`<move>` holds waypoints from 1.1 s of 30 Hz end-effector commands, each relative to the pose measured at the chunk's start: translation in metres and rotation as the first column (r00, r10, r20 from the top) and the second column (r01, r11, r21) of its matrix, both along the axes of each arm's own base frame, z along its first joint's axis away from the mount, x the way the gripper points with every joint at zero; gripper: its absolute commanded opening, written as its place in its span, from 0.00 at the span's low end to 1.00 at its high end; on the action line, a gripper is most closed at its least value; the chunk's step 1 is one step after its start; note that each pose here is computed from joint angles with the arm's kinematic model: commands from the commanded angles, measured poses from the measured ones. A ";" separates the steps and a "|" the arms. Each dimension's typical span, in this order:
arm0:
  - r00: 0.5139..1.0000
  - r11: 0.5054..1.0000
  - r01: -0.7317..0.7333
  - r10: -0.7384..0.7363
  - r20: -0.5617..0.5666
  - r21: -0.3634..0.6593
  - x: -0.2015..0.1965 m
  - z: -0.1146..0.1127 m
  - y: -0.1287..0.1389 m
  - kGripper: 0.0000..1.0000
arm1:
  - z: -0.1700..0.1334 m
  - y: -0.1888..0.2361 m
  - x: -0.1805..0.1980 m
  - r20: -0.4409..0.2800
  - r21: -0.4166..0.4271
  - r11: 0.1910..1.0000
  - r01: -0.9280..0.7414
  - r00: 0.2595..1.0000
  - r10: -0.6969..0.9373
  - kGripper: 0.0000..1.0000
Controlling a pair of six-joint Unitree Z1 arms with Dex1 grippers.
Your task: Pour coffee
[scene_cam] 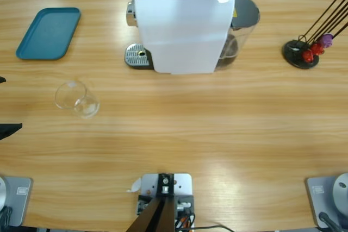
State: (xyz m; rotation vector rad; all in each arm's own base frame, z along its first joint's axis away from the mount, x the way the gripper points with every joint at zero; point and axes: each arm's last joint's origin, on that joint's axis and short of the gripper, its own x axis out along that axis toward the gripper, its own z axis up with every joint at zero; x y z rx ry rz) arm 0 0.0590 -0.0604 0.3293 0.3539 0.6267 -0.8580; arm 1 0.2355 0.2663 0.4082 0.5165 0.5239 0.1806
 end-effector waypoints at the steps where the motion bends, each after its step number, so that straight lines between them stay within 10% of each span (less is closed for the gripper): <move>1: 1.000 1.000 0.023 -0.023 0.009 -0.004 -0.005 -0.004 0.003 1.00 | -0.031 0.039 0.008 -0.128 -0.028 0.993 -0.112 0.986 0.108 0.00; 15: 0.999 1.000 0.021 -0.020 0.029 -0.019 -0.007 0.001 0.005 1.00 | -0.086 0.081 0.020 -0.340 -0.175 0.954 -0.245 0.924 0.175 0.00; 33: 1.000 1.000 0.017 -0.017 0.024 -0.009 -0.009 -0.003 0.007 1.00 | -0.112 0.107 0.013 -0.389 -0.240 0.916 -0.322 0.896 0.213 0.00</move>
